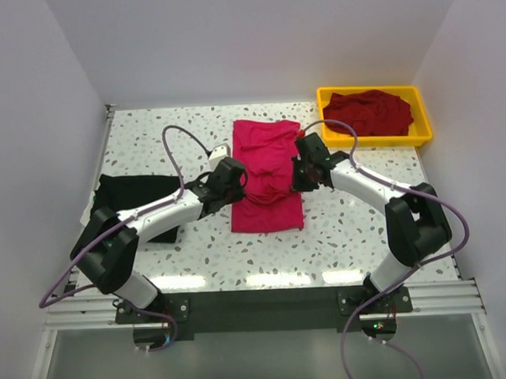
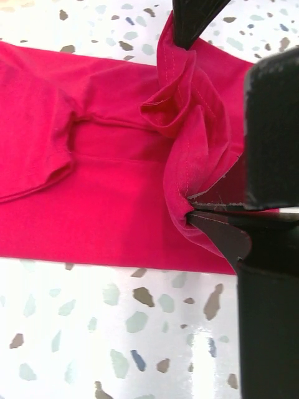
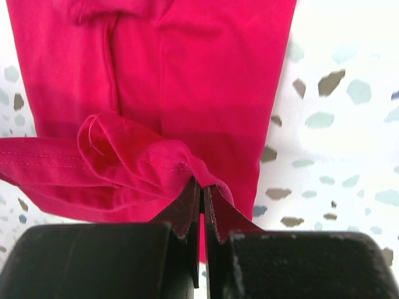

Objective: Fold and stack the t-shirts
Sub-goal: Fold the tshirt

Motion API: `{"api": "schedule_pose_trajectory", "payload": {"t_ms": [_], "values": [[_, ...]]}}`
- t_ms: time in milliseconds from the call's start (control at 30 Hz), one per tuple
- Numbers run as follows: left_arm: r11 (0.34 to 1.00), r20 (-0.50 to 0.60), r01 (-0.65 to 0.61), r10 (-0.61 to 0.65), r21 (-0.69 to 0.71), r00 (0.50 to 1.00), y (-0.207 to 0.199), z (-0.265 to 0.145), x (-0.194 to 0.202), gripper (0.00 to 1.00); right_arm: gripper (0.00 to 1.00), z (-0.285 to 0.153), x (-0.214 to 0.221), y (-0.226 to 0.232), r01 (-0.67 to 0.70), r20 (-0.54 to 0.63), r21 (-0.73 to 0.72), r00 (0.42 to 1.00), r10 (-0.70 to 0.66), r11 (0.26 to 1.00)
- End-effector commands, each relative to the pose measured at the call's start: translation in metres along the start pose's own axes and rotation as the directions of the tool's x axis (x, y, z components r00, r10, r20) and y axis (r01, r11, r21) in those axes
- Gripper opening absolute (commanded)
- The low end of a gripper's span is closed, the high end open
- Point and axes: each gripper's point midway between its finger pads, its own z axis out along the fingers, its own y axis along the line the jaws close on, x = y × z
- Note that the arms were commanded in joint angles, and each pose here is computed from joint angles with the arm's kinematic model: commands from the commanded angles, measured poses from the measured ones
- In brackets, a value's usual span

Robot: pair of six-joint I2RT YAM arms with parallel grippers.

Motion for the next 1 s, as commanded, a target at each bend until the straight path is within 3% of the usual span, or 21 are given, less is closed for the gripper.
{"api": "schedule_pose_trajectory", "payload": {"t_ms": [0, 367, 400, 433, 500, 533, 567, 600, 633, 700, 800, 900, 967], "values": [[1.000, 0.069, -0.005, 0.003, 0.028, 0.998, -0.015, 0.011, -0.030, 0.00, 0.00, 0.003, -0.034, 0.009, 0.009, 0.075, -0.032, 0.997, -0.006, 0.999], [0.999, 0.021, -0.031, 0.030, 0.025, 0.999, -0.013, 0.058, -0.035, 0.00, 0.00, 0.039, -0.056, -0.004, -0.056, 0.057, -0.023, 0.997, 0.058, 0.998], [0.999, 0.014, -0.031, 0.031, 0.020, 0.999, -0.012, 0.061, -0.035, 0.04, 0.04, 0.042, -0.058, -0.006, -0.061, 0.054, -0.021, 0.997, 0.063, 0.998], [0.999, 0.021, -0.028, 0.028, 0.020, 0.999, -0.014, 0.061, -0.041, 0.12, 0.14, 0.042, -0.064, -0.003, -0.066, 0.065, -0.029, 0.996, 0.068, 0.997], [1.000, 0.040, -0.023, 0.022, 0.005, 0.999, -0.009, 0.062, -0.050, 0.35, 0.20, 0.045, -0.071, -0.004, -0.062, 0.071, -0.035, 0.995, 0.064, 0.997], [1.000, 0.053, -0.029, 0.029, 0.002, 0.998, -0.006, 0.062, -0.053, 0.45, 0.31, 0.041, -0.079, -0.002, -0.057, 0.083, -0.041, 0.995, 0.060, 0.998], [1.000, 0.087, -0.016, 0.015, 0.010, 0.996, -0.006, 0.058, -0.066, 0.60, 0.35, 0.039, -0.083, -0.002, -0.031, 0.087, -0.046, 0.996, 0.035, 0.998], [1.000, 0.091, -0.011, 0.010, 0.016, 0.996, -0.005, 0.056, -0.070, 0.69, 0.41, 0.034, -0.086, -0.001, -0.021, 0.096, -0.049, 0.995, 0.025, 0.999], [1.000, 0.103, -0.007, 0.005, 0.021, 0.995, -0.003, 0.049, -0.078, 0.83, 0.58, 0.030, -0.090, -0.002, 0.003, 0.105, -0.048, 0.994, 0.002, 0.999], [1.000, 0.117, -0.005, 0.002, 0.027, 0.993, -0.002, 0.040, -0.081, 0.96, 0.69, 0.023, -0.089, -0.007, 0.000, 0.110, -0.034, 0.994, 0.004, 0.999], [0.997, 0.111, -0.006, -0.003, 0.083, 0.994, 0.000, 0.024, -0.072, 1.00, 0.99, 0.006, -0.078, -0.002, 0.010, 0.129, -0.091, 0.992, 0.002, 0.996], [0.994, 0.059, -0.006, 0.000, 0.105, 0.998, 0.010, 0.013, -0.049, 1.00, 0.99, -0.006, -0.056, 0.010, 0.055, 0.116, -0.173, 0.993, -0.035, 0.983], [0.996, 0.017, 0.016, -0.017, 0.083, 1.000, 0.026, 0.005, -0.030, 1.00, 0.99, -0.009, -0.041, 0.017, 0.131, 0.113, -0.153, 0.987, -0.114, 0.980]]}}
